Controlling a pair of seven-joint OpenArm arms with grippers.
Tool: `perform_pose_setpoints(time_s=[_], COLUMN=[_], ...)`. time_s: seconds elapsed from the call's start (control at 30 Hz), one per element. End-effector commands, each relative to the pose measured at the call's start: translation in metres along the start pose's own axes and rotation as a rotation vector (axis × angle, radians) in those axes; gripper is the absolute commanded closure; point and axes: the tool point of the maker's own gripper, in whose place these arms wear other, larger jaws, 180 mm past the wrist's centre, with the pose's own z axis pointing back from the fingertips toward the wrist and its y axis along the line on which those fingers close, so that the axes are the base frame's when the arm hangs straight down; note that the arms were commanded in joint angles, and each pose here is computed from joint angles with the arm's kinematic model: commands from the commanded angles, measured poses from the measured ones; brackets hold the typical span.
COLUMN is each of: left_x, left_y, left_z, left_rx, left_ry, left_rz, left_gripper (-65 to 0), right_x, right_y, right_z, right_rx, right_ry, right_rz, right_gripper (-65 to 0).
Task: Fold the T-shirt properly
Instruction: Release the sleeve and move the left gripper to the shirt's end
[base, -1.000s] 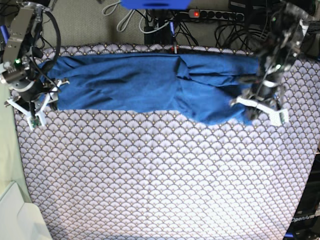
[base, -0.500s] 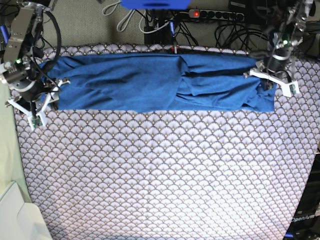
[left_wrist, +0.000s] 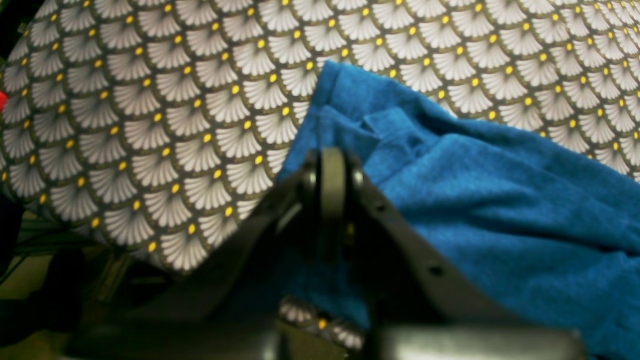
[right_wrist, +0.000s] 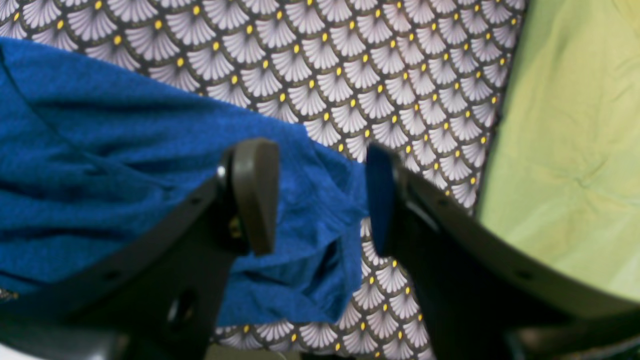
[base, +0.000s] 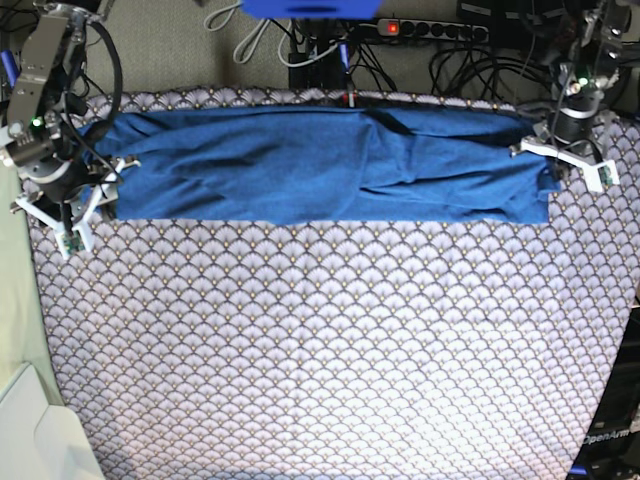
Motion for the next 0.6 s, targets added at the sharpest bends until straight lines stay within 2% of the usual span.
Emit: perform_pose_setpoints(time_s=[0.0, 0.2, 0.57], left_x=[0.014, 0.014, -0.014], left_y=[0.003, 0.004, 0.027], left_z=[0.001, 0.001, -0.01], left_rx=[0.004, 0.009, 0.085], left_ry=[-0.047, -0.048, 0.014], left_rz=[-0.021, -0.02, -0.003], left_gripper=[-0.5, -0.5, -0.5], right_x=[0.01, 0.012, 0.012], right_y=[-0.006, -0.006, -0.006], right_z=[0.004, 0.004, 0.004], right_rx=[-0.016, -0.016, -0.017], right_ry=[-0.037, -0.04, -0.04], right_rz=[0.014, 0.015, 0.016], right_gripper=[-29.5, -29.5, -29.5])
